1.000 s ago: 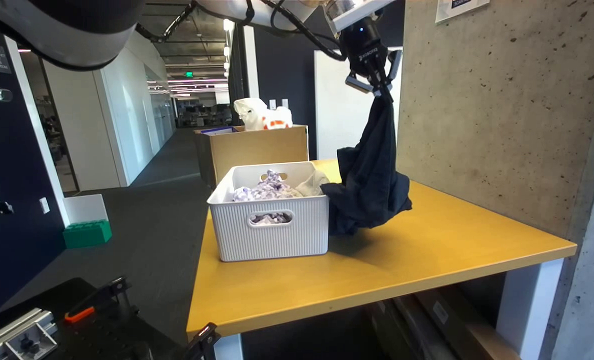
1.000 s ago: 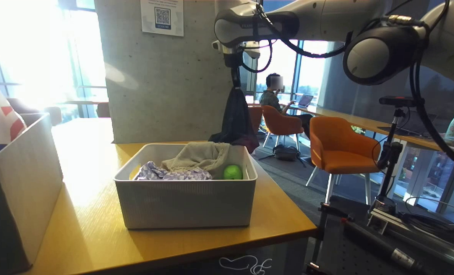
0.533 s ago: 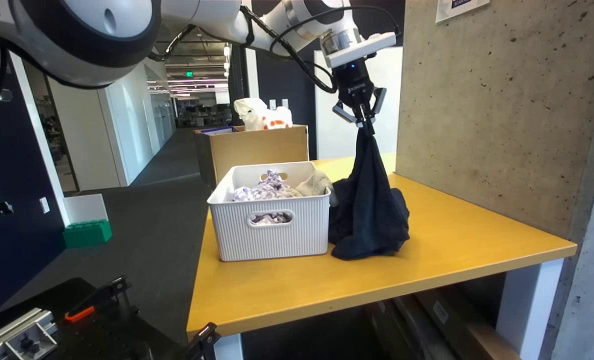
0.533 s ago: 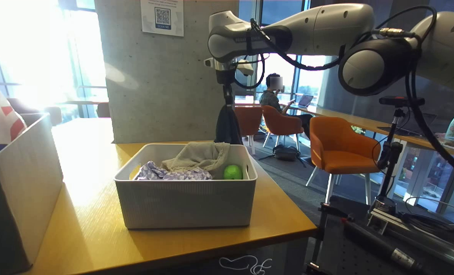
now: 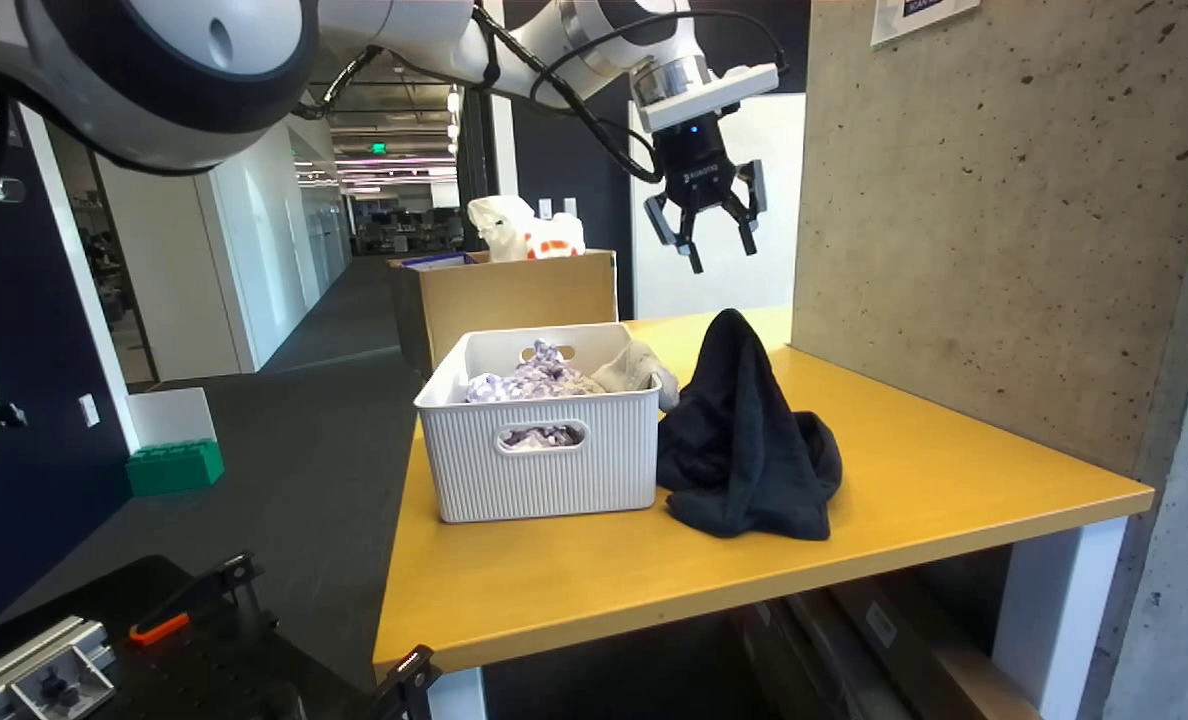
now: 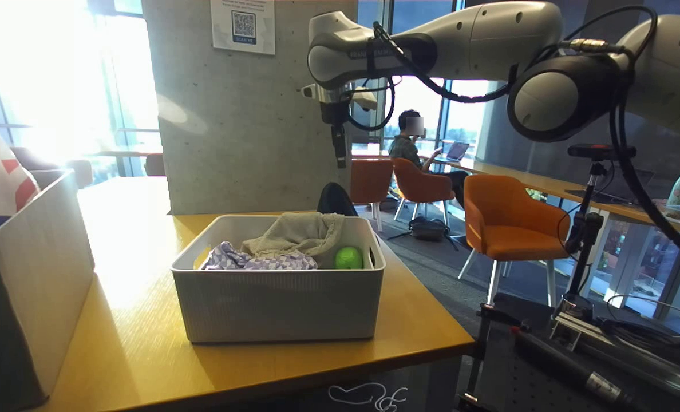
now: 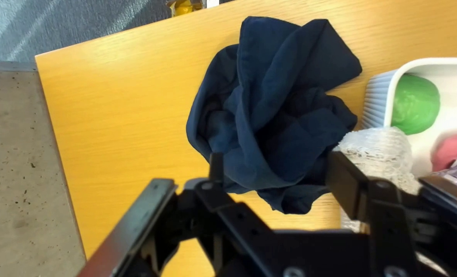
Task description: Put the items in the basket on the table
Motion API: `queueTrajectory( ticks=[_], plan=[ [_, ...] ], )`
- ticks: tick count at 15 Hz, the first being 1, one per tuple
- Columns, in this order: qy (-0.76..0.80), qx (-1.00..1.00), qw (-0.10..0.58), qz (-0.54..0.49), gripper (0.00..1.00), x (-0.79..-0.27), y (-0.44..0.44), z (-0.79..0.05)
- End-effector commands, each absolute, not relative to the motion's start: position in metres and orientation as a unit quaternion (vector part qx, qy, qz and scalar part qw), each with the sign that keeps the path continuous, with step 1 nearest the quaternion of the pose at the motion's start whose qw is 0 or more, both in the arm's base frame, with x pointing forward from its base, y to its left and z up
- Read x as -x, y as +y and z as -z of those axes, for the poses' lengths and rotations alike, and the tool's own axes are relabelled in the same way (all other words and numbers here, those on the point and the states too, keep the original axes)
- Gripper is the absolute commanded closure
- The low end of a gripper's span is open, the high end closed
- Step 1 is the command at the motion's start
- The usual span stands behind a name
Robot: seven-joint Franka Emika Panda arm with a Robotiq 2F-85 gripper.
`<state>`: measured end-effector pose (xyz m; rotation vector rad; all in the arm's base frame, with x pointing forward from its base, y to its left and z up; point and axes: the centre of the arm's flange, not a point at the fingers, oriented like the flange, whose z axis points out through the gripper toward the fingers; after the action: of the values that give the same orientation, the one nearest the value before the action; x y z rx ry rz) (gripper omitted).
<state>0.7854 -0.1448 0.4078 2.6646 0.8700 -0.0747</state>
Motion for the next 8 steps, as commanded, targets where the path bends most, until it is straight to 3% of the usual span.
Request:
queueTrajectory(
  ticks=[1, 8],
  plan=[
    [0.321, -0.935, 0.145, 0.04, 0.01, -0.85, -0.126, -0.447],
    [0.398, -0.903, 0.141, 0.079, 0.0, -0.845, -0.022, -0.449]
  ],
)
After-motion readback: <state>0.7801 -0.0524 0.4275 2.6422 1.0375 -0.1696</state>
